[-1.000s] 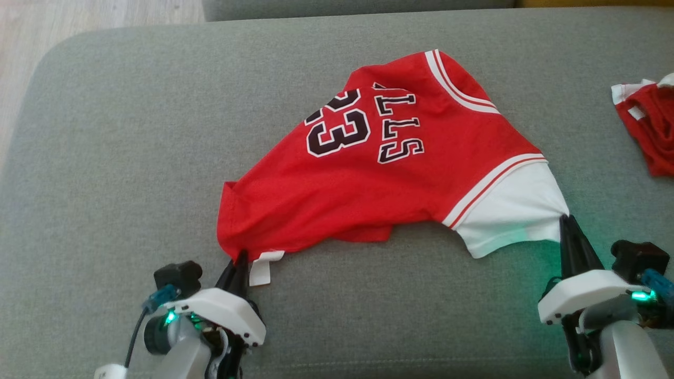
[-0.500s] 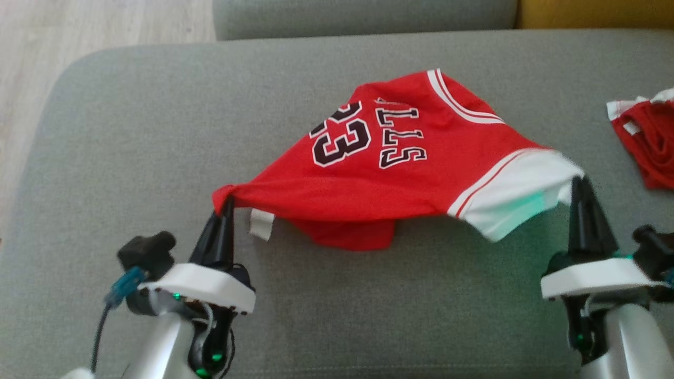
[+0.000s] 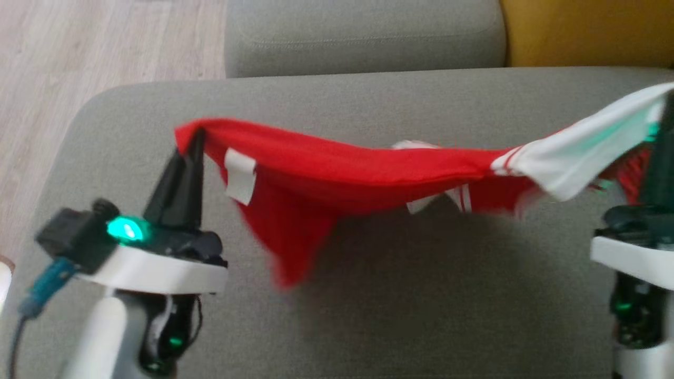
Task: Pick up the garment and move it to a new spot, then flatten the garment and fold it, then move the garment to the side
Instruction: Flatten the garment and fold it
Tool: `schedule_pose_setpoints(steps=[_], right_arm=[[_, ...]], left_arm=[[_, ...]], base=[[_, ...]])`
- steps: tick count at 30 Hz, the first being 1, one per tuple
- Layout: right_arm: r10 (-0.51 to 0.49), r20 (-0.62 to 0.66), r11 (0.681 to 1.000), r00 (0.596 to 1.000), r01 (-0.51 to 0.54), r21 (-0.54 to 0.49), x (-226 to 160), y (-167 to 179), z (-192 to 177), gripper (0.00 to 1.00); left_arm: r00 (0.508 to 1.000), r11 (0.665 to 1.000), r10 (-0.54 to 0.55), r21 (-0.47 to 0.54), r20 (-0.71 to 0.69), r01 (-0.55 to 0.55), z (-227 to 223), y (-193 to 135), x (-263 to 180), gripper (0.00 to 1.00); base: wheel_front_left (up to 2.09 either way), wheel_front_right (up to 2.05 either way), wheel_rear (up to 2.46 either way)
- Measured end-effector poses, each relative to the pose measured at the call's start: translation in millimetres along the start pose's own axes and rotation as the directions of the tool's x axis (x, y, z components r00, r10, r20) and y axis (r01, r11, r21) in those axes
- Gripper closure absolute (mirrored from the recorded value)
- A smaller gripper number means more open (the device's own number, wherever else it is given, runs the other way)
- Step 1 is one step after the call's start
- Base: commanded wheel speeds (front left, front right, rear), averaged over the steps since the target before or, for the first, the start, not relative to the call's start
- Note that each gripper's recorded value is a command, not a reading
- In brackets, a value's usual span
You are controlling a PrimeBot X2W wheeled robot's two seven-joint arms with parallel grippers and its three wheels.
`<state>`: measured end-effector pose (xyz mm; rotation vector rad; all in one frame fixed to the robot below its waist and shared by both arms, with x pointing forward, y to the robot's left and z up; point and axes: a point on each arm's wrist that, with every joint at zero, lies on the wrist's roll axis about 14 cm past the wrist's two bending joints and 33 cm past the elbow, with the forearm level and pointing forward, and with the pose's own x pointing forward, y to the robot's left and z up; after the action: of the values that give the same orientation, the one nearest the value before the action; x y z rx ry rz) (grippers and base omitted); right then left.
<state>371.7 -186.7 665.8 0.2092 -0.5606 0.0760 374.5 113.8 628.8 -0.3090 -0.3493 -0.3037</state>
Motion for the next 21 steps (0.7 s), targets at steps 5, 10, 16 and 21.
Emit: schedule_pose_setpoints(steps=[5,10,16,21], right_arm=[[0.018,0.169,0.999,0.985,-0.013,-0.032,4,4,59,1.00],[0.045,0.298,0.997,0.953,-0.025,-0.069,11,9,105,1.00],[0.049,0.233,0.995,0.971,-0.027,-0.098,29,8,90,1.00],[0.056,0.097,0.998,0.994,-0.054,-0.024,64,9,33,1.00]], left_arm=[[0.986,0.992,-0.111,0.081,0.121,0.102,56,-25,13,1.00],[0.952,0.969,-0.221,0.154,0.213,0.191,103,-51,28,1.00],[0.964,0.964,-0.237,0.154,0.122,0.218,84,-44,55,1.00],[0.981,0.973,-0.193,0.124,-0.026,0.194,31,-11,90,1.00]], base=[[0.00,0.00,0.00],[0.00,0.00,0.00],[0.00,0.00,0.00],[0.00,0.00,0.00]])
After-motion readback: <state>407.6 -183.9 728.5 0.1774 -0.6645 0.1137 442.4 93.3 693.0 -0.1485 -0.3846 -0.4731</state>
